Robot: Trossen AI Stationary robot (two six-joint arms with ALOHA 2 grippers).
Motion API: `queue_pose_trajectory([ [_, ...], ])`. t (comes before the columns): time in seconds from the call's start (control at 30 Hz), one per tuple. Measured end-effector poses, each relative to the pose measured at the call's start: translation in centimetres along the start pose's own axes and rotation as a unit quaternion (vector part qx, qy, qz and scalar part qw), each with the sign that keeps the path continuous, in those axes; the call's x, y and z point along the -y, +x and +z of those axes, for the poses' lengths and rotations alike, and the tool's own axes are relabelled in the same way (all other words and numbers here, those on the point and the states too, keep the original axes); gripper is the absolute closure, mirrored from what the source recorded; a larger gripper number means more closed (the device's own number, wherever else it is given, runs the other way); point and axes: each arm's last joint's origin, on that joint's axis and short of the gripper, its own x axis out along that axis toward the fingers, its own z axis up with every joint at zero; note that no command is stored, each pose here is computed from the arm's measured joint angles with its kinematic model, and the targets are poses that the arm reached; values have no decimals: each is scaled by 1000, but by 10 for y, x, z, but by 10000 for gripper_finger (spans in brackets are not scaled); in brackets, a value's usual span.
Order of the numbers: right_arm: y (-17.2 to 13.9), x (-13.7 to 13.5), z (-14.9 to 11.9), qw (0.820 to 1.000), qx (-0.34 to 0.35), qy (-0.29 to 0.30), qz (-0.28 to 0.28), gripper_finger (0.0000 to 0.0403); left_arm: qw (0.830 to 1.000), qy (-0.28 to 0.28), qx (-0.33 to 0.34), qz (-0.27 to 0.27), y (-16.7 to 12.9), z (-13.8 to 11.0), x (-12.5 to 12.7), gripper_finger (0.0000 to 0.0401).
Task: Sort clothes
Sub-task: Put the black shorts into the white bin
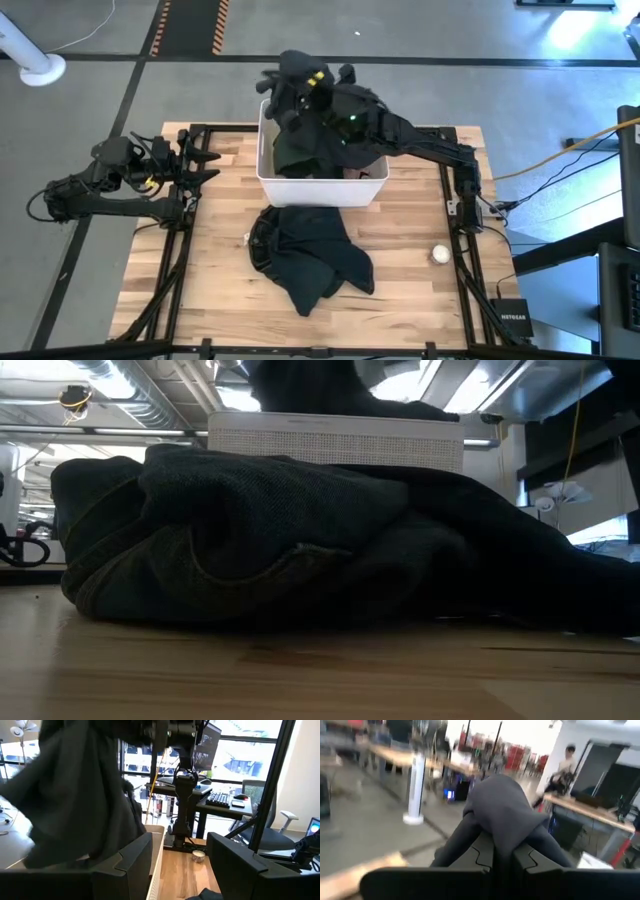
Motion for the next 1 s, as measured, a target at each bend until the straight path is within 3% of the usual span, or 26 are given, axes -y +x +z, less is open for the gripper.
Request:
queue_pose_trajectory([
  [0.2, 5, 2, -37, 991, -127, -35, -17, 379, 1000, 0, -3, 0, 0, -1, 0, 219],
  [0.47, 8, 1, -96, 957, -279, -72, -43, 379, 1000, 0, -4, 0, 0, -1, 0, 219],
  [0.8, 24, -11, -181, 921, -387, -46, -6, 379, 1000, 0, -1, 0, 0, 0, 0, 219],
  [1.0, 30, -16, -207, 914, -405, -16, 27, 379, 1000, 6, -1, 0, 0, 0, 0, 219],
])
